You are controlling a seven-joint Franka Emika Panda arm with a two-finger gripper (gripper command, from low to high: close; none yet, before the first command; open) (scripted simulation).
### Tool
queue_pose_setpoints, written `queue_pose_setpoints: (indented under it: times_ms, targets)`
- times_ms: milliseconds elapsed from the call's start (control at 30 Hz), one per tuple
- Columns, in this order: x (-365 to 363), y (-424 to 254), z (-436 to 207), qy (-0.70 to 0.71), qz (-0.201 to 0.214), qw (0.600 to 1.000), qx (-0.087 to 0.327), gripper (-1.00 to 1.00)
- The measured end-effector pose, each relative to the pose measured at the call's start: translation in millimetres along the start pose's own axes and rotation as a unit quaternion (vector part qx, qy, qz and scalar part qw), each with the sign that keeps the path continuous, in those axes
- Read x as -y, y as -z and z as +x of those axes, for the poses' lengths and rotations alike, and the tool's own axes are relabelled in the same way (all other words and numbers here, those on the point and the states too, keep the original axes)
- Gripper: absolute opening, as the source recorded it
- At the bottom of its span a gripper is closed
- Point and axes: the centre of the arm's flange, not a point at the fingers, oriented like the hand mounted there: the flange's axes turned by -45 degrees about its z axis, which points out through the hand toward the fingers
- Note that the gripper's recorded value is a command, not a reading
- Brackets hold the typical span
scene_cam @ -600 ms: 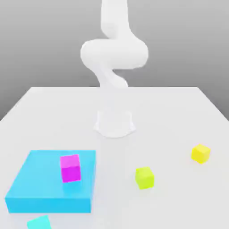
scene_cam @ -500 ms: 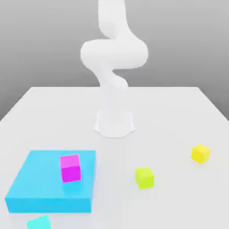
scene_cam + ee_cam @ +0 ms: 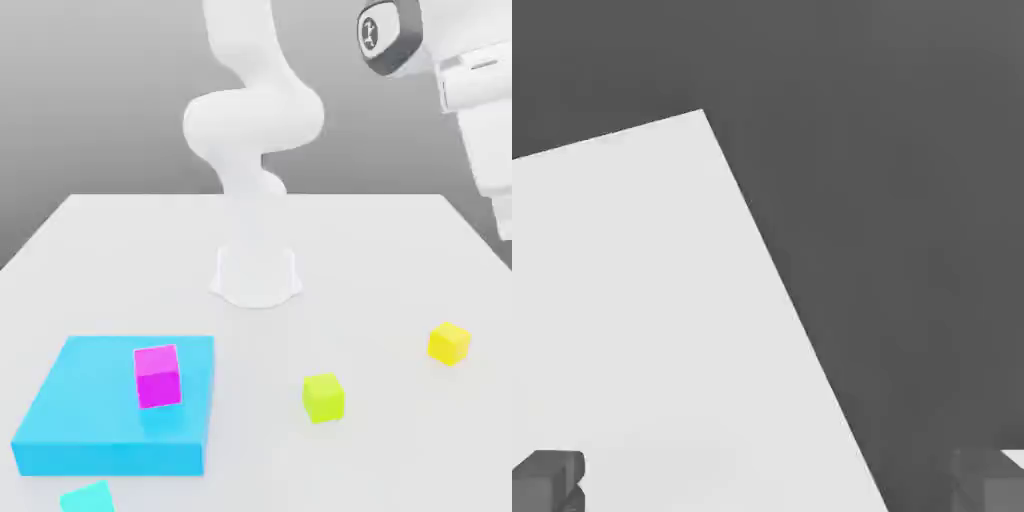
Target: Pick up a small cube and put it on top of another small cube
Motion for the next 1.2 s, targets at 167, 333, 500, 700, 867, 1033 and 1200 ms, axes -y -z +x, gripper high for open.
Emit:
queue_pose_setpoints:
  times_ms: [167, 333, 500, 700, 867, 1033, 1200]
  targets:
    - [73, -71, 10, 0.163, 0.055, 0.985, 0.031, 0.00]
    - [158, -127, 3, 0.332, 0.106, 0.935, 0.059, 0.00]
    - [200, -172, -20, 0.421, 0.132, 0.894, 0.078, 0.00]
    - [210, -216, -33, 0.424, 0.135, 0.892, 0.079, -1.00]
    - [211, -220, -35, 0.424, 0.135, 0.892, 0.080, -1.00]
    - [204, -187, -24, 0.425, 0.134, 0.892, 0.080, -1.00]
    - [167, -154, -35, 0.369, 0.130, 0.916, 0.088, -1.00]
